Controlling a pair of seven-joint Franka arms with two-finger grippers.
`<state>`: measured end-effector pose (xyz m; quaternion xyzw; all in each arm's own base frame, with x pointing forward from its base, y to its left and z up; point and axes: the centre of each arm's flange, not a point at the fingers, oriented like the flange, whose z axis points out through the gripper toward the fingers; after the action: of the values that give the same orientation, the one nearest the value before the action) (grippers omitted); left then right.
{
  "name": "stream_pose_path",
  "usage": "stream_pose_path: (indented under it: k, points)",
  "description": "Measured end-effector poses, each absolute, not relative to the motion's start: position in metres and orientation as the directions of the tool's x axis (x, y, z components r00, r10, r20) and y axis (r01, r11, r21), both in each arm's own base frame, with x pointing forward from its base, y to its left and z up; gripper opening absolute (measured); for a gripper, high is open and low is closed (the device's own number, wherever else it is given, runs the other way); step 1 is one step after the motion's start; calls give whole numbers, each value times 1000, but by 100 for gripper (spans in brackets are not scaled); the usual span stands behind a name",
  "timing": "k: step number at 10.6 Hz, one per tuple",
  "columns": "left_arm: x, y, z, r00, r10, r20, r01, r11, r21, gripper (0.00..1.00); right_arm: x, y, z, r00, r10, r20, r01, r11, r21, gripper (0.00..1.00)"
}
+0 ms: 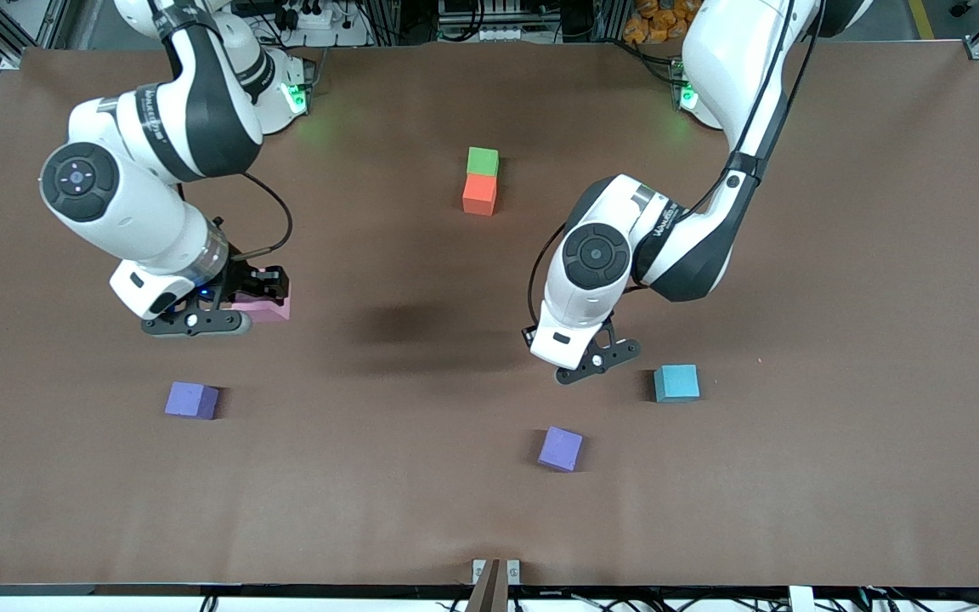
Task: Arrange blocks into number 1
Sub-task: 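Place the pink cube after the orange with the right gripper while the left waits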
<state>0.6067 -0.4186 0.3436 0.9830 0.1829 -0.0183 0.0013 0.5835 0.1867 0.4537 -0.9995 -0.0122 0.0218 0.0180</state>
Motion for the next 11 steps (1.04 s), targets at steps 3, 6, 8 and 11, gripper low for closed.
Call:
stream_pose_path:
  k: [3,6,8,11]
  points:
    - [606,-419,343,933,359,-37,359,-933,-5,60,574,214,451,999,7,-44,5,-999,-34,58]
    - [606,-418,343,933,359,-38,359,-933,-6,60,547,276,428,998,-24,-49,-25,-1000,-17,58]
    - [607,-418,343,933,358,-40,358,-934,-3,60,508,347,389,999,-47,-23,-47,-999,0,58]
    - [621,-388,356,946,317,-74,318,-948,9,60,450,421,332,997,-68,-19,-67,-996,60,58]
